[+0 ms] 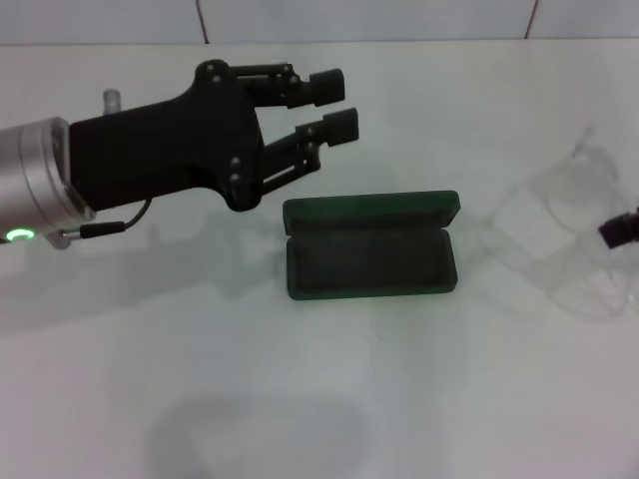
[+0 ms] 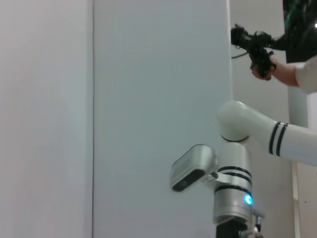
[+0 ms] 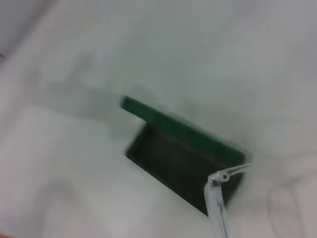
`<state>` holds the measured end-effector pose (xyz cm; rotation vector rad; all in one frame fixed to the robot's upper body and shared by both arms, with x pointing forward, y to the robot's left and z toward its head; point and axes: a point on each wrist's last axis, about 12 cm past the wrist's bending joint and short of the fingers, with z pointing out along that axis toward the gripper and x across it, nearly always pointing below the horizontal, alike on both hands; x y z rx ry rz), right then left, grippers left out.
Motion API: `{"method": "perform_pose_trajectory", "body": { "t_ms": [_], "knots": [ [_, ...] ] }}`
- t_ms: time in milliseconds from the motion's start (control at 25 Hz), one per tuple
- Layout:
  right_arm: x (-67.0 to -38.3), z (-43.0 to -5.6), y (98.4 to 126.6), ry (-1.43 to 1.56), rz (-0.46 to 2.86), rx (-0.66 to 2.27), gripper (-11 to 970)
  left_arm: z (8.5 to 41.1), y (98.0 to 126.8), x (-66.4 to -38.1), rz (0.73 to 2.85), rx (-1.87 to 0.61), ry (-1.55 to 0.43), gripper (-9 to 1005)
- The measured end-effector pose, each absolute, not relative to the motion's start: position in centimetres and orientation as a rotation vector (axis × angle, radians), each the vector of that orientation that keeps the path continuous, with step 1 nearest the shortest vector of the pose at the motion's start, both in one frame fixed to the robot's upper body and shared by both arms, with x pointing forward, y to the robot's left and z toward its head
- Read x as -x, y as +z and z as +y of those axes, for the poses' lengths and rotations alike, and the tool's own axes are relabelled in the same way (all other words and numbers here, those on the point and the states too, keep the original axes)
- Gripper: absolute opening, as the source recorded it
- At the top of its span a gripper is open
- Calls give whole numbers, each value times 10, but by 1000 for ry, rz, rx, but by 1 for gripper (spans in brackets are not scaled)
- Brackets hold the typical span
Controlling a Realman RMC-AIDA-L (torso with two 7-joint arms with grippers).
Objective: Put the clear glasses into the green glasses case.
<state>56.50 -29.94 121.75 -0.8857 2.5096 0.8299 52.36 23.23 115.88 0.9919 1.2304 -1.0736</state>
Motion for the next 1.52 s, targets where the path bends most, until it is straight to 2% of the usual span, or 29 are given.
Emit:
{"method": "perform_pose_trajectory", "body": {
  "t_ms": [200,360,560,800,1200,1520],
  "knots": [
    [-545,-325,1240,1009,2223,963,114,234,1164,-525,1197,-944,-1081,325],
    [-531,-334,1244,1056,1965,1043,114,237,1166,-527,1167,-884,-1093,325],
    [-511,-341,1235,1092,1592,1081,113,239,1166,-527,1138,-832,-1095,325],
    [-504,-338,1212,1193,1438,991,113,239,1165,-525,1116,-805,-1123,325],
    [-514,-297,1165,1202,1272,1051,113,237,1162,-518,1039,-814,-1182,325],
    [-524,-236,1142,1284,1119,1201,113,225,1172,-522,970,-876,-1237,324]
  ]
}}
